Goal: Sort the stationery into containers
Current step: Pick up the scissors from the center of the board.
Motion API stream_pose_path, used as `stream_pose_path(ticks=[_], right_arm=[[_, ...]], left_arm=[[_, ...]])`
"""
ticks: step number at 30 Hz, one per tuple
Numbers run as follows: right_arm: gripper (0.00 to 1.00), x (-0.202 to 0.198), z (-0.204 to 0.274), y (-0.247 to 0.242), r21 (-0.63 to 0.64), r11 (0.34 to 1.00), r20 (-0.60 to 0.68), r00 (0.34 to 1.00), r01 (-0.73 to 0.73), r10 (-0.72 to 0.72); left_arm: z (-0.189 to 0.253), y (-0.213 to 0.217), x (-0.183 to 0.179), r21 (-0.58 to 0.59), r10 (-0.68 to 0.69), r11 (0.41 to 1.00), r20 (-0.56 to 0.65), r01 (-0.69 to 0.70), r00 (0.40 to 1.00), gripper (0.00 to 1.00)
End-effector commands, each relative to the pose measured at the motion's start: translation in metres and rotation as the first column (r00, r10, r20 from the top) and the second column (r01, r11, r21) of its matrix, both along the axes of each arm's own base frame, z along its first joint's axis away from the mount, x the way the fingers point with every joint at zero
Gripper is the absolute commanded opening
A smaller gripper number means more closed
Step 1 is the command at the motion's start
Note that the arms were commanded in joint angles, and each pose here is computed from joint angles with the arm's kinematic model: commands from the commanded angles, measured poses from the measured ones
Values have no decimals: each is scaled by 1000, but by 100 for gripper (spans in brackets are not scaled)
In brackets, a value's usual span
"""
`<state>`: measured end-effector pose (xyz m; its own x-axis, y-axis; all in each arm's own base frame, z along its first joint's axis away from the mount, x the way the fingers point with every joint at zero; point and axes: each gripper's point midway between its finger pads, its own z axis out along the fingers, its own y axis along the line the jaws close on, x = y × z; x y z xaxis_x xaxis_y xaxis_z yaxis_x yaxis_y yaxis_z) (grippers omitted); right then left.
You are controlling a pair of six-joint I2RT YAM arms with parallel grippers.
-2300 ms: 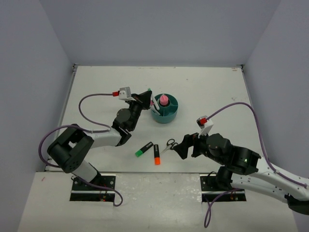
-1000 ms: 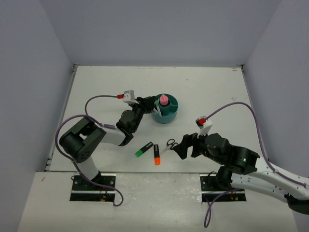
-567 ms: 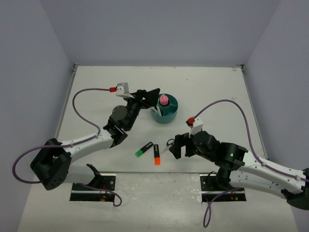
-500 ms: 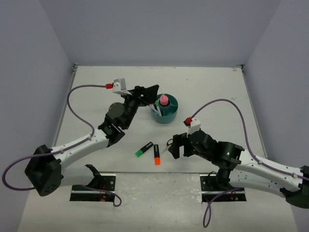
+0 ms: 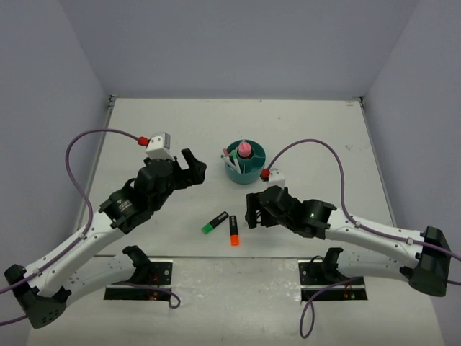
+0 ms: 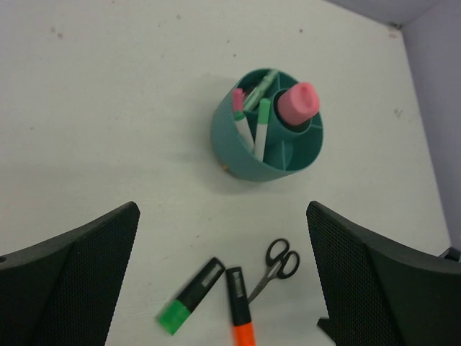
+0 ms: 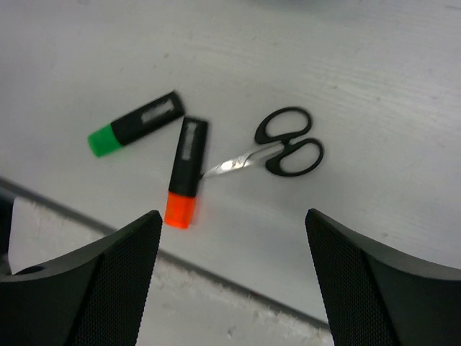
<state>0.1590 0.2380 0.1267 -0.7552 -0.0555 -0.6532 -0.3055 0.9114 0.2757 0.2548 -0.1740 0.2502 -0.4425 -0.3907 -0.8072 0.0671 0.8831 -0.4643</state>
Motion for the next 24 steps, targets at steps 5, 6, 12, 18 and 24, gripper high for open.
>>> stream_pose_path(ticks=[5, 6, 12, 18, 24], right_arm=[[65, 52, -42, -63, -108, 930, -87, 928, 352, -361], [63, 54, -44, -64, -118, 925, -84, 924, 362, -373], [51, 58, -73, -58, -187, 909, -143, 905, 373, -401], [48, 53, -98, -47, -186, 912, -208, 892, 366, -400], [48, 55, -97, -35, -116, 927, -221, 900, 357, -374]], left_arm=[[-34, 40, -59, 253, -158, 947, -159, 195, 975, 100], [-35, 42, -61, 257, -159, 946, -156, 196, 975, 100], [-39, 35, -62, 241, -204, 942, -145, 235, 968, 100], [-43, 32, -64, 236, -217, 939, -154, 249, 964, 100], [-42, 33, -64, 229, -220, 941, -146, 249, 965, 100]])
